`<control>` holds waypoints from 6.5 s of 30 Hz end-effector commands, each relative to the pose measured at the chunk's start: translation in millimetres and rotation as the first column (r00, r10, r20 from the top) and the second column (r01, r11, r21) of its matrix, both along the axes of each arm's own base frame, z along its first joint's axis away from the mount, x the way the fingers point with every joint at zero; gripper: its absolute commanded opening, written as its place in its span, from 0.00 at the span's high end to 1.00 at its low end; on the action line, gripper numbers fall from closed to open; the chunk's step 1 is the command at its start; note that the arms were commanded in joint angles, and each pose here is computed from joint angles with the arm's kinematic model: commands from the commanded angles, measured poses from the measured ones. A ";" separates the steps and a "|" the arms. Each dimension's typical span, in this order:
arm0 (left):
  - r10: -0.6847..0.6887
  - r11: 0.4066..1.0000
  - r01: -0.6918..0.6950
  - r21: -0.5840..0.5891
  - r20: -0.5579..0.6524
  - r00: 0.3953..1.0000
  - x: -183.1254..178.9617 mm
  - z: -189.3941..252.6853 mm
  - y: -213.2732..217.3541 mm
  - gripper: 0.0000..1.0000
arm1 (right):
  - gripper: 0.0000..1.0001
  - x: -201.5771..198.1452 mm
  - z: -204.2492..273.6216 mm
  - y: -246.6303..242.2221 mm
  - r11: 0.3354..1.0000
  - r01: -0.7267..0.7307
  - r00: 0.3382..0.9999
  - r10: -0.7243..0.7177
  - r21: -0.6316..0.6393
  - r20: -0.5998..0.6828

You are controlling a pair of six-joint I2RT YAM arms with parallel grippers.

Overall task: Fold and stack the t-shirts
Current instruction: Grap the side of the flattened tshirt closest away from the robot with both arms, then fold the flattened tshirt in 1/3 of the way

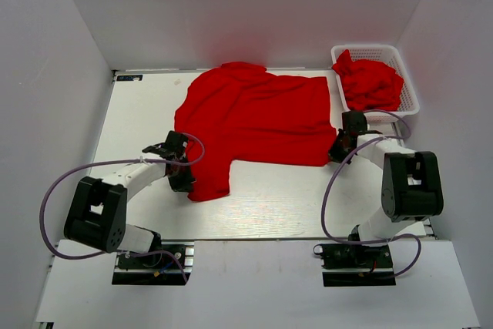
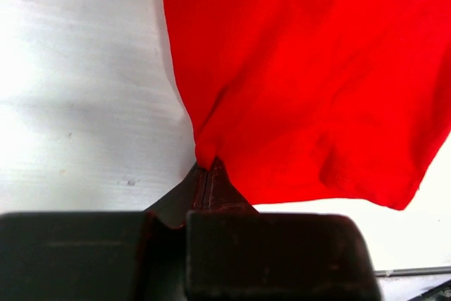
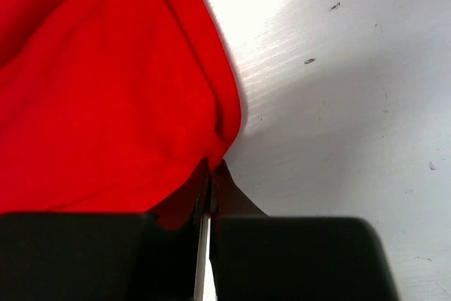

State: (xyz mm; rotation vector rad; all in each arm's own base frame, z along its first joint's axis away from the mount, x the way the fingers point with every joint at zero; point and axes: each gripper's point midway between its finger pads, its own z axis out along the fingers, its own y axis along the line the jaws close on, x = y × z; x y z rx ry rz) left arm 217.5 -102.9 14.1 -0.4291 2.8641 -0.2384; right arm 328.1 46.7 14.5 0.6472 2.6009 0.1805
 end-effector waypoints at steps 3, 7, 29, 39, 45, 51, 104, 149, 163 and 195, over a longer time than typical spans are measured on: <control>-0.040 0.998 0.039 -0.049 -0.015 0.999 -17.4 26.2 -5.7 1.00 | 1.00 -52.2 -11.8 -7.8 0.999 0.020 0.987 -0.025 -0.033 -0.157; -0.063 0.996 0.057 -0.074 -0.089 0.994 -49.1 33.4 -3.5 1.00 | 1.00 -103.0 -6.2 -17.4 0.997 0.010 0.966 -0.029 -0.074 -0.259; -0.177 0.971 0.203 -0.127 0.194 0.965 38.6 134.0 -35.5 1.00 | 1.00 -99.8 42.9 -10.2 0.999 -0.038 0.975 0.030 -0.031 -0.220; -0.126 0.986 0.157 -0.059 0.358 0.925 133.7 155.9 -41.1 1.00 | 1.00 -41.1 77.9 -14.3 0.997 -0.044 0.994 0.036 -0.071 -0.107; -0.100 0.994 0.111 -0.004 0.398 0.912 174.6 159.5 -39.5 1.00 | 1.00 -13.9 90.2 -22.4 0.993 -0.005 0.998 -0.003 -0.115 -0.065; -0.081 0.997 0.070 0.040 0.418 0.905 214.0 155.4 -29.6 1.00 | 1.00 5.1 96.9 -25.9 0.992 0.011 0.999 -0.017 -0.123 -0.044; -0.031 0.979 -0.048 0.197 0.383 0.923 191.7 97.7 45.5 0.00 | 0.10 7.2 71.2 -22.1 0.991 -0.090 0.994 0.096 -0.104 0.054; 0.028 0.994 -0.049 0.099 0.199 0.980 130.5 -16.1 43.9 1.00 | 1.00 -30.5 -12.8 -24.8 0.998 -0.039 0.994 0.034 -0.046 -0.101; 0.259 0.940 -0.220 0.261 -0.123 0.958 -11.6 -10.7 79.3 1.00 | 1.00 -141.9 -2.6 -26.8 0.999 0.025 0.940 -0.038 -0.043 -0.340; -0.056 0.990 -0.019 0.138 0.524 0.850 243.9 157.1 31.2 0.00 | 0.10 33.4 146.0 16.4 0.972 -0.233 0.943 0.222 0.015 0.246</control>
